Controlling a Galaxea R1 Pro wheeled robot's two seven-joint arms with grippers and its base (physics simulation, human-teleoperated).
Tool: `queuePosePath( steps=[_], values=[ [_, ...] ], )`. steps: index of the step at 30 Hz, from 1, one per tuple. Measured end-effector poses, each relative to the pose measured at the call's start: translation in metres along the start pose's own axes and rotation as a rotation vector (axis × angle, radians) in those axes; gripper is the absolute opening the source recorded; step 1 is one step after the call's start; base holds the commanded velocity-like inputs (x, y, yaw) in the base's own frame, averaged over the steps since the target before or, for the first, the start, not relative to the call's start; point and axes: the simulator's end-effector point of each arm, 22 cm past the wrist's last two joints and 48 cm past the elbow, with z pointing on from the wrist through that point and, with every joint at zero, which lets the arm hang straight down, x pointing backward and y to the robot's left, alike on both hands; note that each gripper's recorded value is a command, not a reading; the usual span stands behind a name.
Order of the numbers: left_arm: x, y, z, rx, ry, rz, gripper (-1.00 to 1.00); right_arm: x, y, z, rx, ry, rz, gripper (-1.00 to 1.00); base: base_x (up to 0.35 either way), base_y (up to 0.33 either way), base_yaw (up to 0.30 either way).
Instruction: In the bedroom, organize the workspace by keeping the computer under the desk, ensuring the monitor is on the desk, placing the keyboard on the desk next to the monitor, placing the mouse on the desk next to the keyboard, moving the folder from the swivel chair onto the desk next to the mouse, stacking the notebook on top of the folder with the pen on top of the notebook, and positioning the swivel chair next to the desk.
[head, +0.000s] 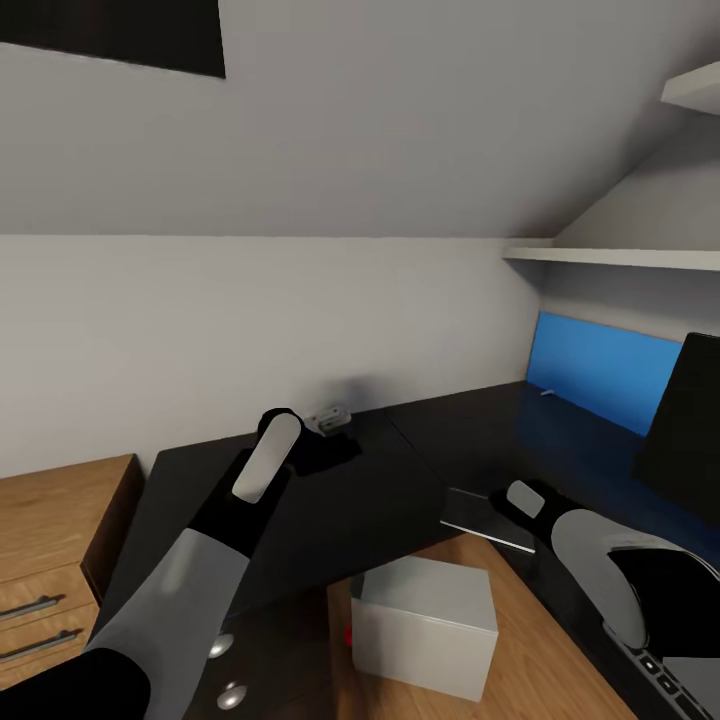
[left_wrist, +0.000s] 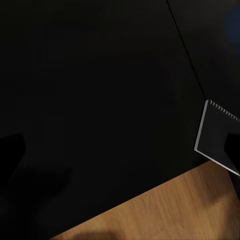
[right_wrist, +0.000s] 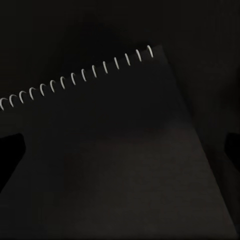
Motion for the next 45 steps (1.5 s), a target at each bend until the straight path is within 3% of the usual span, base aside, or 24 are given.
queuePosePath(
  steps=[15,36,45],
  values=[
    [0.002,0.002,0.002,-0.006,0.007,-0.001,1.00,-0.008,-0.001,0.000,0.004,-0.038,0.007,1.00,0.042,0.000,0.000],
    [0.007,0.007,0.008,-0.020,0.021,-0.008,1.00,-0.011,-0.001,-0.001,0.008,-0.045,0.007,1.00,0.055,0.000,0.000],
    [0.007,0.007,0.007,-0.021,0.020,-0.008,1.00,-0.011,-0.001,-0.001,0.008,-0.045,0.008,1.00,0.211,-0.020,0.000]
  ],
)
